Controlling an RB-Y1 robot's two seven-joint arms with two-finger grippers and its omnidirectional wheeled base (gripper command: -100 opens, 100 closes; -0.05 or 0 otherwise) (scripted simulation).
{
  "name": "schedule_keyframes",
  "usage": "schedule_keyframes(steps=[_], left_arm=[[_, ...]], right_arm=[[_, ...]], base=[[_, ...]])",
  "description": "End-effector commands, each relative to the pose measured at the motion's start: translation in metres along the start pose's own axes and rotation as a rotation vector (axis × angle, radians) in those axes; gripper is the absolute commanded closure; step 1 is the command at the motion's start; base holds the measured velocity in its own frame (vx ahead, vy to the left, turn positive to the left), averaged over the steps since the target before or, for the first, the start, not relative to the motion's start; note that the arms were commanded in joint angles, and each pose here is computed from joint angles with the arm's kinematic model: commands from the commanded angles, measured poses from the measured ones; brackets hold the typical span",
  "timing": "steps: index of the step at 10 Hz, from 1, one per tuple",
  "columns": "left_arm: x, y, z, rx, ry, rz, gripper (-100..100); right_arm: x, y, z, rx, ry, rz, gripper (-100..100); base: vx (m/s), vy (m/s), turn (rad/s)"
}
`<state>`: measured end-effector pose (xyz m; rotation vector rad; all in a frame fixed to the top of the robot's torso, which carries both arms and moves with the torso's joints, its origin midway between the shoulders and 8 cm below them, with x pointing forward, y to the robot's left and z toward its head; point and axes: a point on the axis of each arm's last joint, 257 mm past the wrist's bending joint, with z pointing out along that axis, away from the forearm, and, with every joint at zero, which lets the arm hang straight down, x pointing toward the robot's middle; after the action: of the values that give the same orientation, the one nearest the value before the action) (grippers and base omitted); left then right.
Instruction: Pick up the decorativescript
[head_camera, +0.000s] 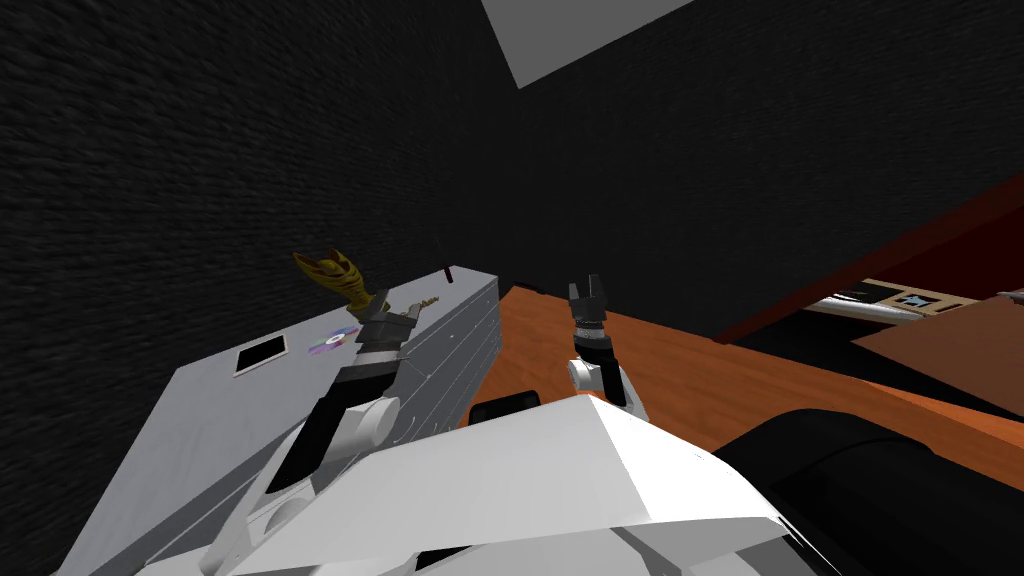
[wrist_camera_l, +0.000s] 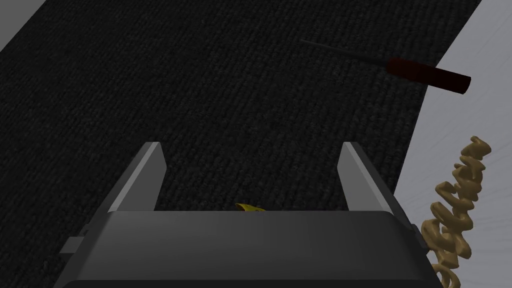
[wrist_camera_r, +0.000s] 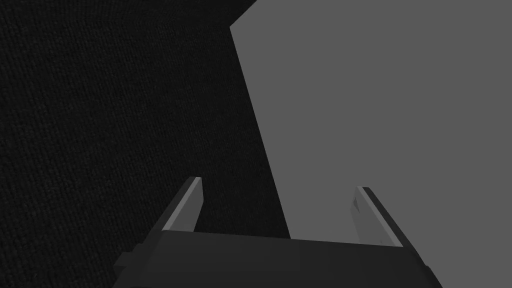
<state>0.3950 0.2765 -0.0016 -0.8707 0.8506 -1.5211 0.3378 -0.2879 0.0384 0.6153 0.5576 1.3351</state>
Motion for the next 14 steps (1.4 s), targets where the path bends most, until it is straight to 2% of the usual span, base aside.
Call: schedule_keyframes(steps=[1,6,9,12,13,14], left_arm=[[-0.006,0.005,0.004,-0.038,0.005,-0.031,-100],[-0.017,0.017,0.012,-0.125,0.004,-0.086,-100],[-0.025,0.020,0.020,-0.182,0.010,-0.146,-100],[-0.032,0.030,0.022,-0.248,-0.003,-0.175,-100],[-0.034,0.028,0.026,-0.265,0.001,-0.208,-100],[-0.037,0.034,0.024,-0.291,-0.010,-0.206,-100]], right_arm=[[0.000,0.000,0.000,0.000,0.000,0.000,0],[0.000,0.000,0.000,0.000,0.000,0.000,0],[0.000,0.000,0.000,0.000,0.000,0.000,0],[0.000,0.000,0.000,0.000,0.000,0.000,0],[0.000,0.000,0.000,0.000,0.000,0.000,0],[0.000,0.000,0.000,0.000,0.000,0.000,0]], base=[[-0.046,-0.023,-0.076],[-0.038,-0.021,-0.077],[-0.047,-0.027,-0.092],[-0.041,-0.025,-0.076],[-0.033,-0.030,-0.138],[-0.030,-0.021,-0.060]])
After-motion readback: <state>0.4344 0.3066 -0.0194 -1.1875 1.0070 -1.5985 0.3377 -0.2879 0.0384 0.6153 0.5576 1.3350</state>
